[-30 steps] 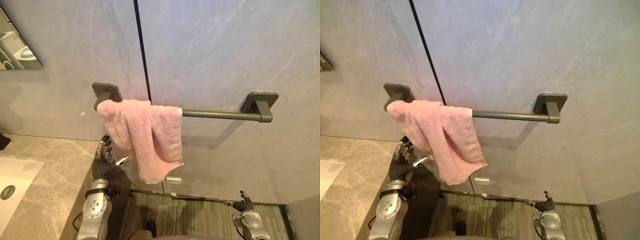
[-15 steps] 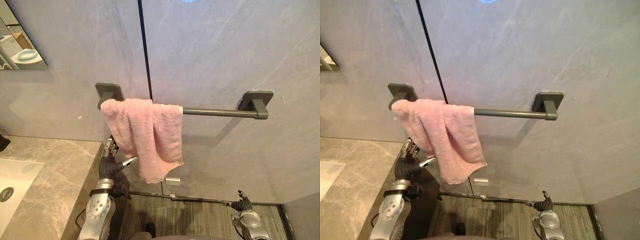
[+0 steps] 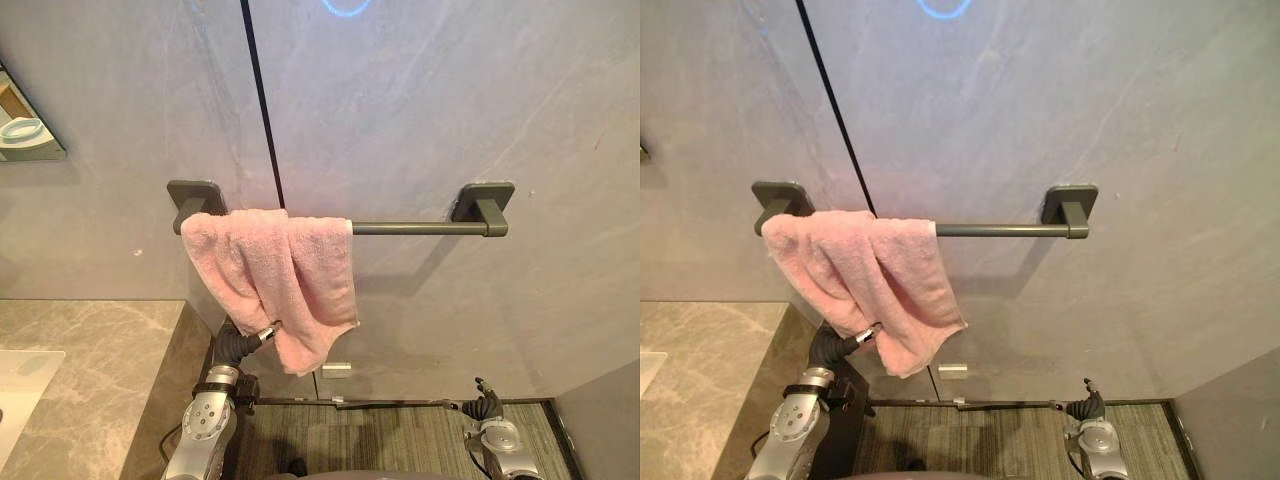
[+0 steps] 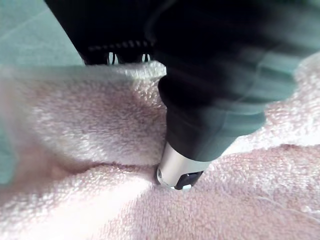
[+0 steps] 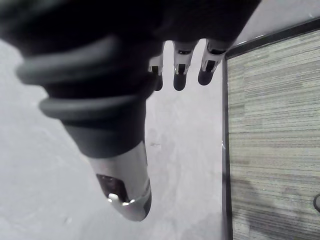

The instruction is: Organize washtable

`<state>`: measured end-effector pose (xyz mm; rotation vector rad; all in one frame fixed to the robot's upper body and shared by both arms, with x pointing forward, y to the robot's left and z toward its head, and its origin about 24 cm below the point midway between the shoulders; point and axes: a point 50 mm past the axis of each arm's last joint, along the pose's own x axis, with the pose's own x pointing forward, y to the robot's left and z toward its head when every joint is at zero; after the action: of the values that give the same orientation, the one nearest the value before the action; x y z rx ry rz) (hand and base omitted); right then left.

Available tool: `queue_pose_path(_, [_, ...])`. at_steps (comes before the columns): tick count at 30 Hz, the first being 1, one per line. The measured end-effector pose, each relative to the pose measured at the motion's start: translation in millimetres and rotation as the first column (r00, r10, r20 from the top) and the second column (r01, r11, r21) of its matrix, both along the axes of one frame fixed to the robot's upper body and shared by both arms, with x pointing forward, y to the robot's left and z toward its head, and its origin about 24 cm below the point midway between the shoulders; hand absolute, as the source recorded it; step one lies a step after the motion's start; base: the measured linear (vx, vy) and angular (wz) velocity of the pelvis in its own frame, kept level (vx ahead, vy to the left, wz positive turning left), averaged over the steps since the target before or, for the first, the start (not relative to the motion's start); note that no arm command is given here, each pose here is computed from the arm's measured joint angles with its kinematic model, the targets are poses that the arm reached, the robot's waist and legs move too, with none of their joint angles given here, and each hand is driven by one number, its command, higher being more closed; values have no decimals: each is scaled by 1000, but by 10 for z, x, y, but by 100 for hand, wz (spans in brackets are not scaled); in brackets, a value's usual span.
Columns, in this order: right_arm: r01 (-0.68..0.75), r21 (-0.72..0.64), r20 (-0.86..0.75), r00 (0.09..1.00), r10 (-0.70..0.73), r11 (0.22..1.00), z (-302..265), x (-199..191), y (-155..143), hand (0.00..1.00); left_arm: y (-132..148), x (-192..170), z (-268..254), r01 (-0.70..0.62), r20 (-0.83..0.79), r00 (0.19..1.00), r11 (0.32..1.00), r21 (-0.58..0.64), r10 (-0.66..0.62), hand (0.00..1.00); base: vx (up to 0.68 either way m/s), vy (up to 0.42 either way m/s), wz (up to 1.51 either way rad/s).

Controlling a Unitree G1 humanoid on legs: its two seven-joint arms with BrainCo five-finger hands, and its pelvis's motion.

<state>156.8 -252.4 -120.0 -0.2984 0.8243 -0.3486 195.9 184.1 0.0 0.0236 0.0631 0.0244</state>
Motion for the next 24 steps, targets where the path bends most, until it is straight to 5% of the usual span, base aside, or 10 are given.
queue_pose_path(16, [-207,-99,372,900,229,973,693,502,258,0,88,39,39,-39,19,999,999,11,39,100,-17,4,-6])
queue_pose_path(24, [-489,-158,510,703,495,858,1156,478,435,0,86,44,58,-33,28,999,999,28,32,100,-41,4,-12])
